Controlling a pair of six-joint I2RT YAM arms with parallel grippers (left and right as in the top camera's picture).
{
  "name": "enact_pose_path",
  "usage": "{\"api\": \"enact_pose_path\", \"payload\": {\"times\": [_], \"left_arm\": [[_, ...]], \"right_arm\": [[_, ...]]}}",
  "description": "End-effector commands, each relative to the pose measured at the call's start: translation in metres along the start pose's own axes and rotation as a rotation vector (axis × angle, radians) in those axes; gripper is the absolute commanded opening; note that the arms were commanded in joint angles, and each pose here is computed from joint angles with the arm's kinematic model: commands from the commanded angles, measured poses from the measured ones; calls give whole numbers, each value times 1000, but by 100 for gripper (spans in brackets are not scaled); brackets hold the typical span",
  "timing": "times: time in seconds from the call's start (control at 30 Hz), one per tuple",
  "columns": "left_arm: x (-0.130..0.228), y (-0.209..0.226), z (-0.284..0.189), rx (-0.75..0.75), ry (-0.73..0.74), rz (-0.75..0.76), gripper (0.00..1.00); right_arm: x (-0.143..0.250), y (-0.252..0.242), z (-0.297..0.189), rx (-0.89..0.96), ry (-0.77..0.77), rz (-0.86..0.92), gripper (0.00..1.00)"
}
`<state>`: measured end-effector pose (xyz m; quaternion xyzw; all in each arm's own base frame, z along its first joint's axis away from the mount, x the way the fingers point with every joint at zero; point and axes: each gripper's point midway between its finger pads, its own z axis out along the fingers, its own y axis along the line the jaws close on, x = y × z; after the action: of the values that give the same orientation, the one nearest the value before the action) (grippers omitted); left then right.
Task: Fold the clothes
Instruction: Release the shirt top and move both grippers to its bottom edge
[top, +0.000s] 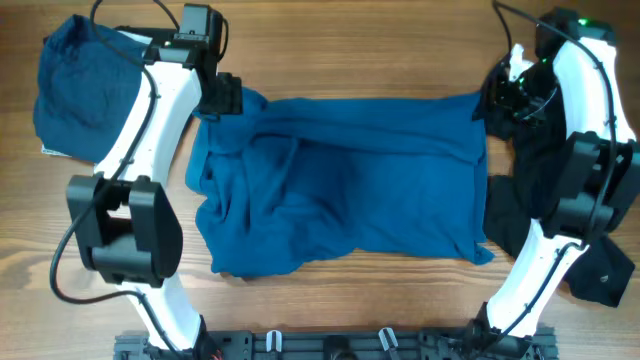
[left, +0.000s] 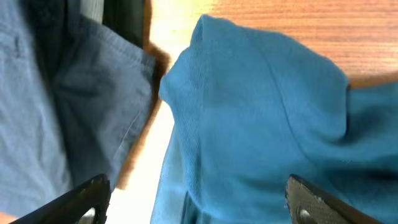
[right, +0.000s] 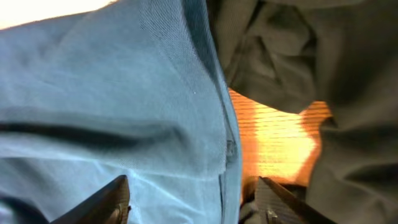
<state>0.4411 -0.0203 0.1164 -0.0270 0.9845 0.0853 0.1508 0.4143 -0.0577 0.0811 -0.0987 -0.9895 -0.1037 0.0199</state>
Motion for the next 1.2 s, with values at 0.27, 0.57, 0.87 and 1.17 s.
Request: {"api": "enact_pose_path", "payload": {"times": [0.27, 0.57, 0.87, 1.17], "left_arm": [[8, -7, -134, 270, -184, -197, 100], [68, -25, -158, 342, 14, -320, 100], [109, -26, -172, 258, 71, -407, 100], [169, -46, -137, 237, 141, -509, 100]], "right_arm": [[24, 41, -137, -105, -319, 37, 87], [114, 59, -210, -119, -441, 57, 88], [188, 54, -182, -112, -377, 129, 88], [219, 31, -82, -77, -280, 232, 83]]}}
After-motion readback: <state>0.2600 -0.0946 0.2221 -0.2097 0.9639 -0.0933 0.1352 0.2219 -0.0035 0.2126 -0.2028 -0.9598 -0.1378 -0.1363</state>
